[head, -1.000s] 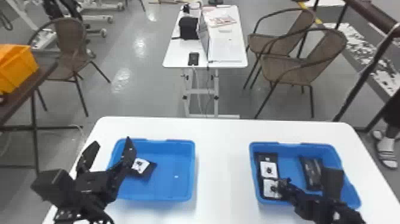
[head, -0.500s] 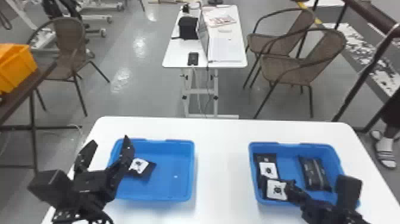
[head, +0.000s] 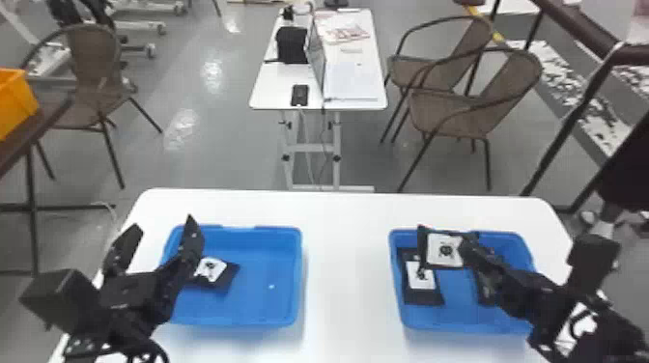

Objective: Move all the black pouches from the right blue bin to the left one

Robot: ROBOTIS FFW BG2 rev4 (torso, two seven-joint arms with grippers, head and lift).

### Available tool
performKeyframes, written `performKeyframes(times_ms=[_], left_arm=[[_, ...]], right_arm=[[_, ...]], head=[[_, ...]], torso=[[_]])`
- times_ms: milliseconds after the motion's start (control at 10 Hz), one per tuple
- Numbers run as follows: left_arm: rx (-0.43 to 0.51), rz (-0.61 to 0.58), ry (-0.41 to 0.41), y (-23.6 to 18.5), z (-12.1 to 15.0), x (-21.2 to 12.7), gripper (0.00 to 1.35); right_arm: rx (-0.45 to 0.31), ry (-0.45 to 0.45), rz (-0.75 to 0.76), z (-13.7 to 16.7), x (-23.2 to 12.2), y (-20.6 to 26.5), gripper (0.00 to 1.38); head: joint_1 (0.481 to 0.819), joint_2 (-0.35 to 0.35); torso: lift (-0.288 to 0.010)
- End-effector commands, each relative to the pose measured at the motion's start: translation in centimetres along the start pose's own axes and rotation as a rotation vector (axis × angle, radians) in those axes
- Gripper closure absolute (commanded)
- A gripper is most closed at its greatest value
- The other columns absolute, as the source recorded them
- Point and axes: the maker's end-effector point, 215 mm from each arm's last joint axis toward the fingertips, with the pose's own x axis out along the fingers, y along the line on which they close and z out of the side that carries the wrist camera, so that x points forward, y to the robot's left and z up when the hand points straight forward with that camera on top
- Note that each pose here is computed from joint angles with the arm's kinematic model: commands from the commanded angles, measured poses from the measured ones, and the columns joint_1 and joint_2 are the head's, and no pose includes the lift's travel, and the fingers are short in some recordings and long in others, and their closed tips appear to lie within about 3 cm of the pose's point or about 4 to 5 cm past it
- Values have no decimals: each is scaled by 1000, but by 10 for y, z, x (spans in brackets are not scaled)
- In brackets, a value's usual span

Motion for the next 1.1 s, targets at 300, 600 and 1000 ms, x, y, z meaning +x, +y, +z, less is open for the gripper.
performKeyframes(times_ms=[300, 600, 1000], left_arm=[[-83, -40, 39, -21, -3, 17, 275], [-197, -63, 66, -31, -5, 25, 275], [-219, -98, 58, -42, 3, 32, 275]], right_arm=[[27, -55, 424, 44, 94, 148, 1145], [101, -21, 645, 42, 108, 218, 1145], [250, 32, 855, 20, 102, 260, 1145]], head=[[695, 132], [695, 196], [695, 261]], torso=[[10], [10], [10]])
